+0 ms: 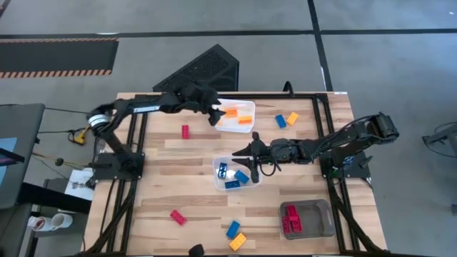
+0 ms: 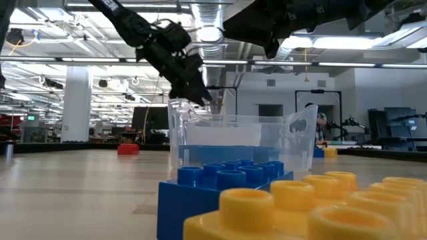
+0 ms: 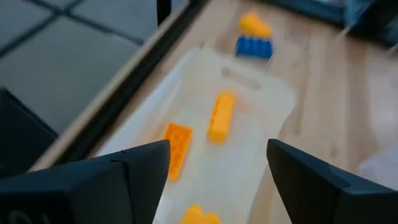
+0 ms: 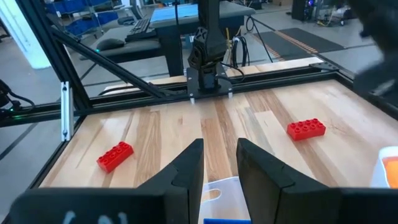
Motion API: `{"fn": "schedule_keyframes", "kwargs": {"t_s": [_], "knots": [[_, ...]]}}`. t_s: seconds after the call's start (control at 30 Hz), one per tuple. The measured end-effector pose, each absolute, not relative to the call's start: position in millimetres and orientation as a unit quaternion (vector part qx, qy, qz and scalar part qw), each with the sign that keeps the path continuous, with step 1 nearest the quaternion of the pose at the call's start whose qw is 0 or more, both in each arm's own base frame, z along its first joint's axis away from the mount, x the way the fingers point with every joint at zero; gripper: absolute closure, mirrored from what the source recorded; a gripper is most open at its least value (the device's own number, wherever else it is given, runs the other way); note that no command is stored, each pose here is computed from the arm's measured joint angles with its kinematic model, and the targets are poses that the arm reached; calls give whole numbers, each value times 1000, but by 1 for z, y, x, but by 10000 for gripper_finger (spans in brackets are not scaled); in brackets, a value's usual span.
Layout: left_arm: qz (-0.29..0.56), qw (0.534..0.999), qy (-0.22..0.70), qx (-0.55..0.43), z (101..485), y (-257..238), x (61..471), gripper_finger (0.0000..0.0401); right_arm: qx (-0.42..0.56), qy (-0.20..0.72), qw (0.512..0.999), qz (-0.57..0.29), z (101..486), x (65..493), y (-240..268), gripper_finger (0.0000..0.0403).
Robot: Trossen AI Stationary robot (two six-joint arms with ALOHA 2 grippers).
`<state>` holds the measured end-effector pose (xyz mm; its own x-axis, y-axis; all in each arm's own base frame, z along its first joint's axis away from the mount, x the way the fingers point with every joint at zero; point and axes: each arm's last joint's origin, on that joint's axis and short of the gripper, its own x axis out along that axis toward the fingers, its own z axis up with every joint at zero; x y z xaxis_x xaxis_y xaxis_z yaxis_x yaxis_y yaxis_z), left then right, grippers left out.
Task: Sort & place blocks by color
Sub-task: Put the blue game piece into the transparent bin
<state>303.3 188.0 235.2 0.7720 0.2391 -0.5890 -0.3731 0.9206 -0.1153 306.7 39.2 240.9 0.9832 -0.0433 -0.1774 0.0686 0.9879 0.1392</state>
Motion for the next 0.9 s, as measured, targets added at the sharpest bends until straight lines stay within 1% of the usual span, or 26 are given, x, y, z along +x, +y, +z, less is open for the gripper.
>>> {"fn": "schedule_keyframes", "kwargs": {"t_s": [0.13,0.2,0.3,0.4,0.57,0.67,0.77,0.9], "knots": [[155,955,239,-87,265,167,283,171,76,98,992,-27,239,306,41,285],[145,966,202,-78,274,151,271,183,75,102,992,-28,238,306,41,285],[116,980,144,-74,277,122,249,199,77,100,992,-27,238,306,43,285],[85,989,94,-78,265,92,226,212,78,100,992,-27,238,306,43,285],[61,993,8,-103,239,55,189,224,78,99,992,-29,239,306,43,285],[75,991,-38,-103,227,43,172,227,73,99,992,-42,238,306,42,285],[102,987,-75,-101,224,39,161,227,77,102,989,-81,237,305,39,285],[97,987,-73,-102,222,36,155,227,100,123,975,-156,240,296,23,285]]}}
